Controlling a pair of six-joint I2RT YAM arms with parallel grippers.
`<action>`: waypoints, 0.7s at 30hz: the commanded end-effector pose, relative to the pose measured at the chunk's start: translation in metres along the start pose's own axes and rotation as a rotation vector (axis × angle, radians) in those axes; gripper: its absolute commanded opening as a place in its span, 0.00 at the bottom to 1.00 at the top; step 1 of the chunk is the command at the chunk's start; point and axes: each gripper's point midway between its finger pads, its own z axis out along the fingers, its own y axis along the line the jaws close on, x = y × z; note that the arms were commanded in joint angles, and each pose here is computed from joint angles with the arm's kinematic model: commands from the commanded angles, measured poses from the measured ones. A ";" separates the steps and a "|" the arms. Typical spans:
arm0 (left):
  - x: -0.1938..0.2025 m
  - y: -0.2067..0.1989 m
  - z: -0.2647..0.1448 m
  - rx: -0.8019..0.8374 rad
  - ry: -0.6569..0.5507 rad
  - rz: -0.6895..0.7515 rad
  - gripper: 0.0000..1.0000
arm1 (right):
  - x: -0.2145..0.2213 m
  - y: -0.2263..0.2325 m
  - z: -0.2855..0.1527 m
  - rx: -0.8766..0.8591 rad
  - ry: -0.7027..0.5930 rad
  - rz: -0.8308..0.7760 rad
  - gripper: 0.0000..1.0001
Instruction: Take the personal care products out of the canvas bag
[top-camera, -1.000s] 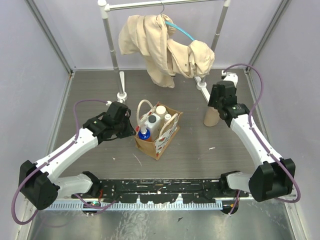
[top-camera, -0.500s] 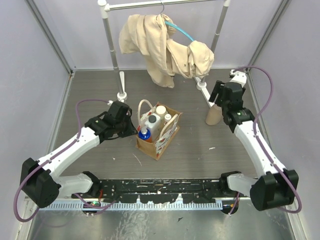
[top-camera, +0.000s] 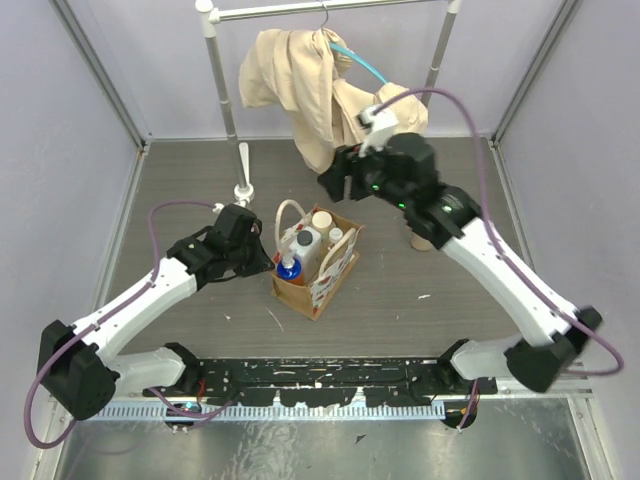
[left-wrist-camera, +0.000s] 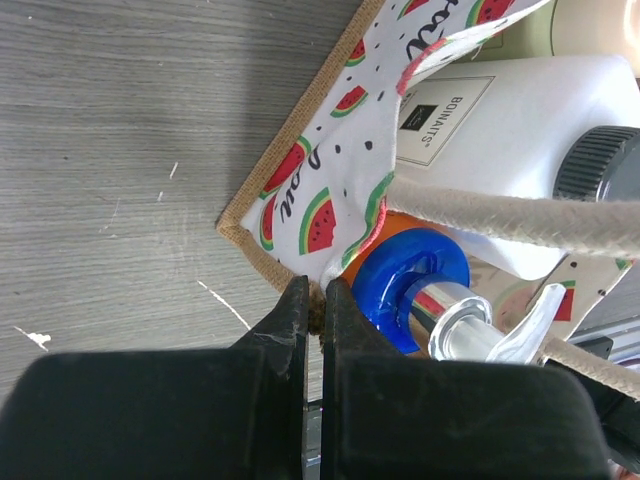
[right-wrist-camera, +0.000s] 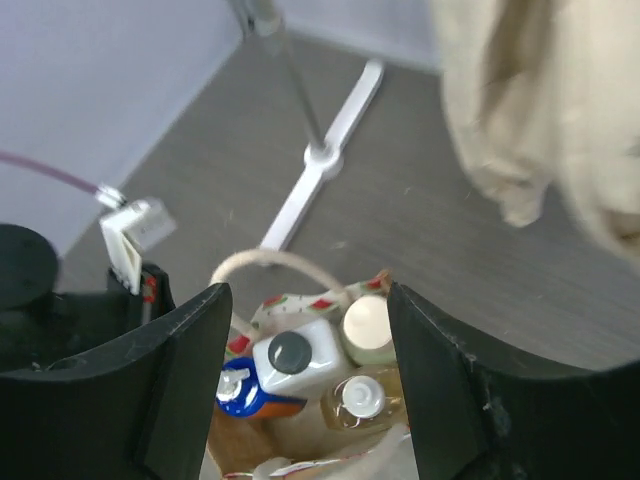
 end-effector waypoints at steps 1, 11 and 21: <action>0.039 0.040 0.002 -0.133 0.114 0.016 0.04 | 0.069 0.014 0.038 -0.054 0.254 -0.048 0.69; 0.038 0.044 -0.001 -0.142 0.103 0.021 0.06 | 0.151 0.036 0.076 -0.108 0.488 -0.036 0.69; 0.041 0.044 0.001 -0.131 0.108 0.018 0.06 | 0.176 0.051 0.068 0.000 0.563 0.116 0.69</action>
